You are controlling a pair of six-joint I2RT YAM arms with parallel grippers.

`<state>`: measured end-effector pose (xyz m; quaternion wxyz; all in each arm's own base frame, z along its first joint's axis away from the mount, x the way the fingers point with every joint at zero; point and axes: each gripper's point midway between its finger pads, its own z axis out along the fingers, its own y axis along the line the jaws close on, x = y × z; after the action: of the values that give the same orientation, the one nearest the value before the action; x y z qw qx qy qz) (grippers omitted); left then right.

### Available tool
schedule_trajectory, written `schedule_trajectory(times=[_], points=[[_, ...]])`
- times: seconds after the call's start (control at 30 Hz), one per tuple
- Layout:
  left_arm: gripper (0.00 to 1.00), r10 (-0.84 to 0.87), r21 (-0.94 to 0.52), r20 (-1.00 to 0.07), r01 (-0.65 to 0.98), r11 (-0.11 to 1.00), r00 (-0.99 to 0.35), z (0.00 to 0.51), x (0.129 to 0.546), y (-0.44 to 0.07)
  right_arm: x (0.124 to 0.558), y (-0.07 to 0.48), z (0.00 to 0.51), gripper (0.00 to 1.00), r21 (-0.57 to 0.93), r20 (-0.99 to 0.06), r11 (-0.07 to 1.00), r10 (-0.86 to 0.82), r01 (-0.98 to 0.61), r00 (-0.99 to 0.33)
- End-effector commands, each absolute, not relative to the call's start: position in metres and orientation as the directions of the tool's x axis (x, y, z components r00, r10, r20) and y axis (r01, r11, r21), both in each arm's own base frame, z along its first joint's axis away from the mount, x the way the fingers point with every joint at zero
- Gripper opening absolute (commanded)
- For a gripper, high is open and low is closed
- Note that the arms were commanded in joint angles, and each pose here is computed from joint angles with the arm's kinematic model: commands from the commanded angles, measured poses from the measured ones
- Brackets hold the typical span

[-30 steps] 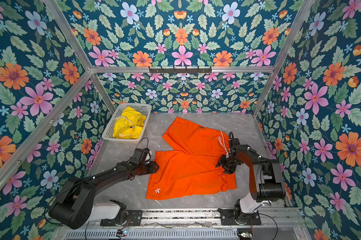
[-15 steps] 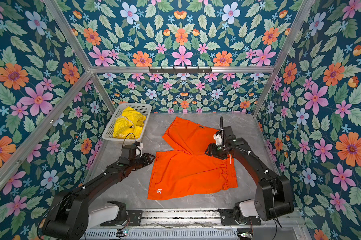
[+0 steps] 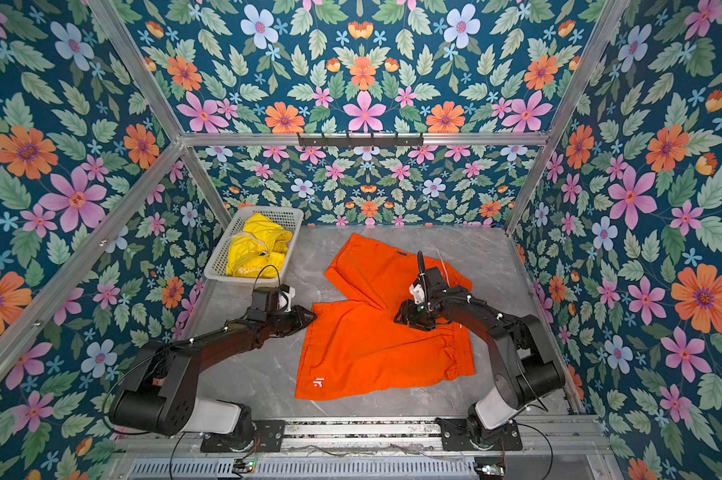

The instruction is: Fold and stack the shorts

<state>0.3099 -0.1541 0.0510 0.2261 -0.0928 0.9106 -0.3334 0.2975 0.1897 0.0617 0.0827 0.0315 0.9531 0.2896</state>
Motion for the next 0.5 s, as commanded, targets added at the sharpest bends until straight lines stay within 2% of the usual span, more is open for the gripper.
schedule_trajectory(times=[0.0, 0.47], points=[[0.34, -0.295, -0.631, -0.377, 0.01, 0.776, -0.878, 0.048, 0.313, -0.153, 0.302, 0.192, 0.059, 0.57, 0.567, -0.143, 0.823, 0.118, 0.016, -0.983], [0.32, -0.25, -0.619, -0.361, 0.03, 0.785, -0.898, 0.031, 0.316, -0.157, 0.296, 0.19, 0.041, 0.57, 0.552, -0.104, 0.833, 0.119, 0.042, -0.987]])
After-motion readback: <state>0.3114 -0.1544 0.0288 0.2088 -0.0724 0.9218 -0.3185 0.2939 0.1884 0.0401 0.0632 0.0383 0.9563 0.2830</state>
